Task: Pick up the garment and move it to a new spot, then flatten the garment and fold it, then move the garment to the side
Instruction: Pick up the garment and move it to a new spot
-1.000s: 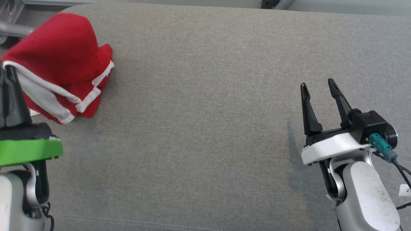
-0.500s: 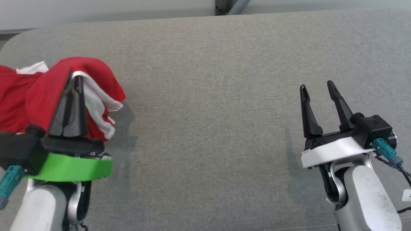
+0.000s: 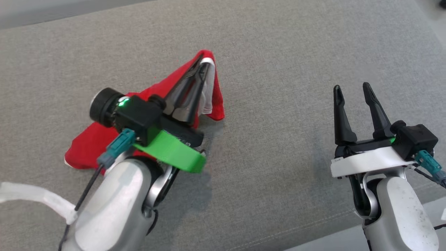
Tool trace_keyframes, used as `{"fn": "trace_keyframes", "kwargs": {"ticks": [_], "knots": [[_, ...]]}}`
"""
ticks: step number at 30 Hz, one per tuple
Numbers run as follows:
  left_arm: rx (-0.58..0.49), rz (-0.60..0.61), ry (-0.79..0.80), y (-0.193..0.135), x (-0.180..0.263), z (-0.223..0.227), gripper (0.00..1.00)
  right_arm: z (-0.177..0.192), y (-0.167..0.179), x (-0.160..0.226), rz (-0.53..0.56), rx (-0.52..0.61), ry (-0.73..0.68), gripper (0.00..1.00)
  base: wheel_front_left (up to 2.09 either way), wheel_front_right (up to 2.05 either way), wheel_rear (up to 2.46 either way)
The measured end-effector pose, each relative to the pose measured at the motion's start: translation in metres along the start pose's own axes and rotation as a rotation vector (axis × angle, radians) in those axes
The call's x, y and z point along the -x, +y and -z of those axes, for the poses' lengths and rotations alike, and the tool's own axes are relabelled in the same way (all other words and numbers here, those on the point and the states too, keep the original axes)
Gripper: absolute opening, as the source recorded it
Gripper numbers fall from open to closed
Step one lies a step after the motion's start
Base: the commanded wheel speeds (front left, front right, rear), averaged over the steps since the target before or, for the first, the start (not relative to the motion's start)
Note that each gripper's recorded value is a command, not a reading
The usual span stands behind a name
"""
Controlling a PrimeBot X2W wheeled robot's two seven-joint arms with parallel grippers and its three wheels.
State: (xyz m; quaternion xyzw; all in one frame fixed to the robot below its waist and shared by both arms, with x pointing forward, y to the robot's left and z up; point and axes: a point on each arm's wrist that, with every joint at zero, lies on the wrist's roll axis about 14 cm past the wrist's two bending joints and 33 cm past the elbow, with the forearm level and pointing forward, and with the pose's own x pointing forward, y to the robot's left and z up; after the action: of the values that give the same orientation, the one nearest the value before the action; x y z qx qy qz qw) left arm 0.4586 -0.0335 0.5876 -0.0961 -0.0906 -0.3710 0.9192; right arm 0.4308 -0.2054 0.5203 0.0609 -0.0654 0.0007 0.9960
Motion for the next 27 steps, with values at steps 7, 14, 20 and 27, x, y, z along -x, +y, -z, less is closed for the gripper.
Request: {"fn": "trace_keyframes", "kwargs": {"ticks": [7,14,20,27], "knots": [[0.129,0.163,0.201,-0.044,-0.028,0.090,0.00,0.023,-0.027,0.004,0.076,-0.004,0.056,1.00,0.00,0.00,0.00],[0.209,0.210,0.387,-0.060,-0.017,0.165,1.00,0.045,-0.044,0.010,0.126,0.000,0.118,1.00,0.00,0.00,0.00],[0.226,0.188,0.342,-0.056,-0.020,0.164,1.00,0.045,-0.048,0.009,0.136,0.008,0.116,1.00,0.00,0.00,0.00],[0.191,0.046,0.232,-0.017,-0.018,0.130,1.00,0.036,-0.036,0.002,0.100,0.021,0.089,1.00,0.00,0.00,0.00]]}}
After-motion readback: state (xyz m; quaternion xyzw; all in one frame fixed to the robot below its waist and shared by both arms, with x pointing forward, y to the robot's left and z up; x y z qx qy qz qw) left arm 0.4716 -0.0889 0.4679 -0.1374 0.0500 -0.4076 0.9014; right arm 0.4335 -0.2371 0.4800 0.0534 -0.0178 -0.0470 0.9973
